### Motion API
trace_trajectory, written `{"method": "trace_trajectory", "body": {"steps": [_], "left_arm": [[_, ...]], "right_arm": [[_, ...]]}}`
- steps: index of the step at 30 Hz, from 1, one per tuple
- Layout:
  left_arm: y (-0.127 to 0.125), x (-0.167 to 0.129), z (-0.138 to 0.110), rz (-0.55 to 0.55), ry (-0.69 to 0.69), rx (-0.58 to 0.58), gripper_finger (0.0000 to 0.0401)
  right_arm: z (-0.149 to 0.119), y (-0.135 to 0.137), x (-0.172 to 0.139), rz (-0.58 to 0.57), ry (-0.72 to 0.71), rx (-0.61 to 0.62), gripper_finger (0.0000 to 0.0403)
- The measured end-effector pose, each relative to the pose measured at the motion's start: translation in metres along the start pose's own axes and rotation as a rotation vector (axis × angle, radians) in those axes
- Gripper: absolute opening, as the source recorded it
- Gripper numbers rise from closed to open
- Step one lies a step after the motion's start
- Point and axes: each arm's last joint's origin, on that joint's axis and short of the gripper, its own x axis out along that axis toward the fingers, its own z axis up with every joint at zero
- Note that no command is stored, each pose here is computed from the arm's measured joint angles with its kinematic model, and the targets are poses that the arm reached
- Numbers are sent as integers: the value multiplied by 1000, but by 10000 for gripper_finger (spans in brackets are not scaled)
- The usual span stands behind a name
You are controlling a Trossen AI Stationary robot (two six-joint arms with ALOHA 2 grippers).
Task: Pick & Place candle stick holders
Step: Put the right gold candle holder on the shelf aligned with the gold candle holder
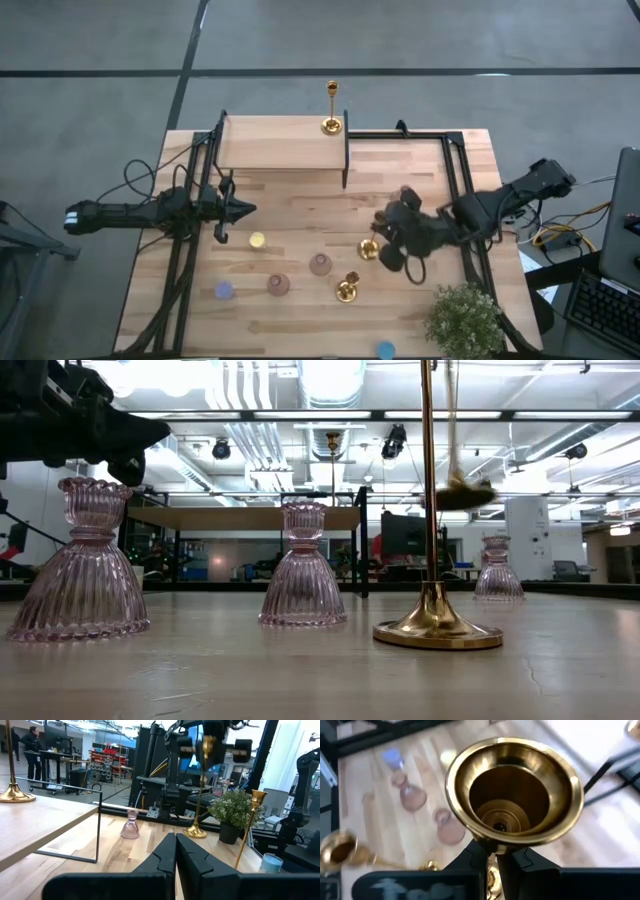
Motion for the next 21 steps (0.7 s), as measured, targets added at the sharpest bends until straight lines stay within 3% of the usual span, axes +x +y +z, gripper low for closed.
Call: {"method": "trace_trajectory", "body": {"steps": [5,13,21], "left_arm": [[0,0,0,1,0,0,14],[0,0,0,0,0,0,14],[0,0,0,8,-2,2,14]], "right_arm": [[29,-11,-8,-5,-59,7,14],[53,-26,-10,-15,-102,-3,14],[70,-36,0,84,-122,72,13]]}}
